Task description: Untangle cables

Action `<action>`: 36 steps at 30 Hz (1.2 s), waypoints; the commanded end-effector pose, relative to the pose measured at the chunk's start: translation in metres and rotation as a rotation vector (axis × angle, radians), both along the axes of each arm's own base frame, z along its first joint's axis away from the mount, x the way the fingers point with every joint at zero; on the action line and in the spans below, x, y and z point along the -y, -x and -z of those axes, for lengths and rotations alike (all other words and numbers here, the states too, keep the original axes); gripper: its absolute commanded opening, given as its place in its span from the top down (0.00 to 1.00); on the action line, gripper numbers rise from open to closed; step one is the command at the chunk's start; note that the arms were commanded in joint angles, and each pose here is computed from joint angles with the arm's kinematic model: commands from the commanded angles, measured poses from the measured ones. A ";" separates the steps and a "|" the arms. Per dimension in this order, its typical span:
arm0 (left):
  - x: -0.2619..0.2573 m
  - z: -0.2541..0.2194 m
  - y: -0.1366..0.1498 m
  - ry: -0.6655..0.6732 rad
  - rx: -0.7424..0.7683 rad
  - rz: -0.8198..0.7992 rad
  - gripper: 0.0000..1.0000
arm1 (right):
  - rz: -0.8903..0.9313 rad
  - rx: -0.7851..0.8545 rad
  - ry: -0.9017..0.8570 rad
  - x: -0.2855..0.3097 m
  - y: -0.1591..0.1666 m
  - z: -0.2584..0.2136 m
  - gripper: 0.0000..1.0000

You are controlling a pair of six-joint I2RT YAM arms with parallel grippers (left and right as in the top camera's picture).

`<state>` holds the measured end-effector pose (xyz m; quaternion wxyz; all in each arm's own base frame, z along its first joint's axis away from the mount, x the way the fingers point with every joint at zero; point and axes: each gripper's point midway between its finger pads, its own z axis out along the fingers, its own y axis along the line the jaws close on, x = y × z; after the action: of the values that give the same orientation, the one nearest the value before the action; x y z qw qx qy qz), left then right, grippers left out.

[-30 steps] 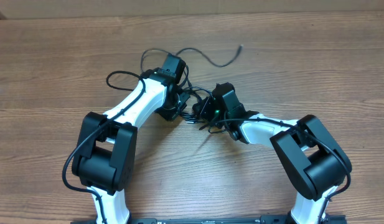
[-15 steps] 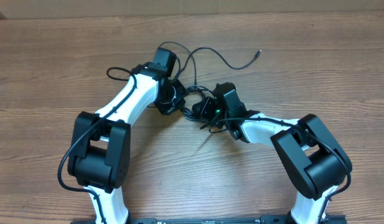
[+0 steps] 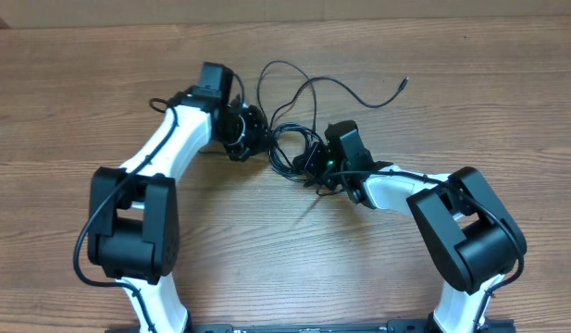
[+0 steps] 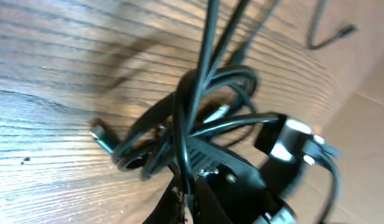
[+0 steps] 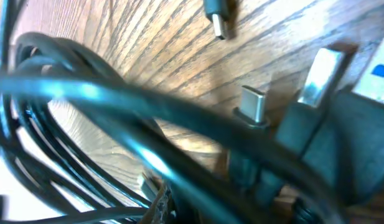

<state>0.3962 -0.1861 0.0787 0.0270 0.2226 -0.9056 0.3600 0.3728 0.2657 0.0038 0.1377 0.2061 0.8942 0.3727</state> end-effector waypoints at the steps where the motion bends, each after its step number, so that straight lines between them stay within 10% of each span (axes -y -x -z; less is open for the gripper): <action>1: 0.009 -0.047 -0.004 0.141 0.120 0.079 0.96 | -0.032 -0.014 -0.015 0.002 0.003 0.005 0.96; 24: -0.064 -0.185 -0.005 0.611 0.564 0.192 0.96 | -0.071 0.037 -0.018 0.012 -0.005 -0.004 0.96; 36: -0.125 -0.134 -0.021 0.269 0.437 -0.052 0.96 | -0.051 0.016 -0.008 0.021 -0.006 0.000 0.96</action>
<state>0.4132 -0.0706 0.2252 -0.1235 0.1404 -0.7867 0.5883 0.3756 0.2485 0.0041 0.1251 0.1805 0.8962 0.3856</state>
